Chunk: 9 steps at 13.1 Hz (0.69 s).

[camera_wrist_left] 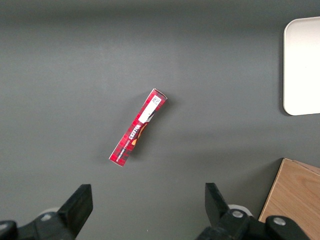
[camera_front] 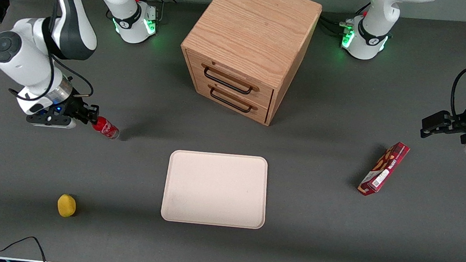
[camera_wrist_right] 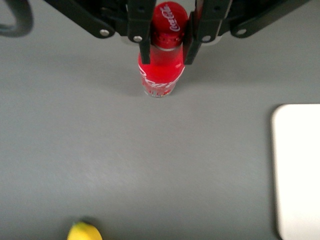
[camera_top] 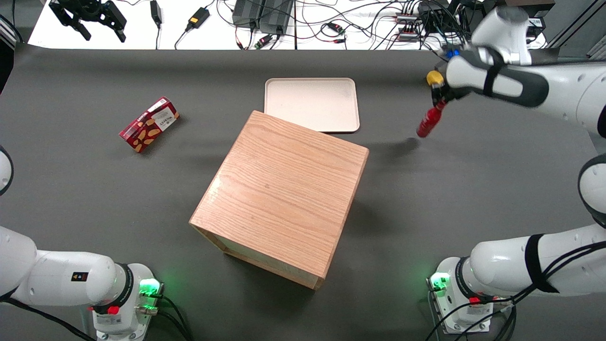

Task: Place coke bottle on tray
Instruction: 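Carry the bottle with the right gripper to the tray's edge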

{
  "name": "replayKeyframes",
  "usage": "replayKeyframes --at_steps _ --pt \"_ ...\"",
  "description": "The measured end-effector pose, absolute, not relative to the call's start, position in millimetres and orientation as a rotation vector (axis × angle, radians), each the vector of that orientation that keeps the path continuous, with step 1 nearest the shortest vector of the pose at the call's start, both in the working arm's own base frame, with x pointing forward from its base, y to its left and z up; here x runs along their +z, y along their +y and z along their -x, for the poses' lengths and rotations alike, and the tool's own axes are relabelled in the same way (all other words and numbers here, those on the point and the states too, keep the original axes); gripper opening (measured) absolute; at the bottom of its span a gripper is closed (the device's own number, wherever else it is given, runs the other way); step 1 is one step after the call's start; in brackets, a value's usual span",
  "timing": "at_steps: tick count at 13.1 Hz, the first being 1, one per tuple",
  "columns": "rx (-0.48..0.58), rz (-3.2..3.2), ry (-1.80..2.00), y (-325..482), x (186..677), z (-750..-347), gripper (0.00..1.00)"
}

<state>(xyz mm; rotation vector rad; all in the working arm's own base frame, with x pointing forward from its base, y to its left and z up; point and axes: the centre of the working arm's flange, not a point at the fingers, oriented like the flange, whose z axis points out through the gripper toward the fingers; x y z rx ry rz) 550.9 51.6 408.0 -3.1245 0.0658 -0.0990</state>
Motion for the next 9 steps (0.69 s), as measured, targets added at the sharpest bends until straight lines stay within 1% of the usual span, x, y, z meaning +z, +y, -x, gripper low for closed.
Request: replayKeyframes --at_steps 2,4,7,9 --pt "-0.096 3.094 0.096 83.3 438.2 -588.4 0.30" --pt "-0.078 3.059 0.092 115.3 446.6 -624.9 0.30" --pt "-0.098 3.043 0.081 164.8 432.6 -672.3 0.30" --pt "-0.073 3.046 0.151 216.2 415.4 -687.2 0.30"
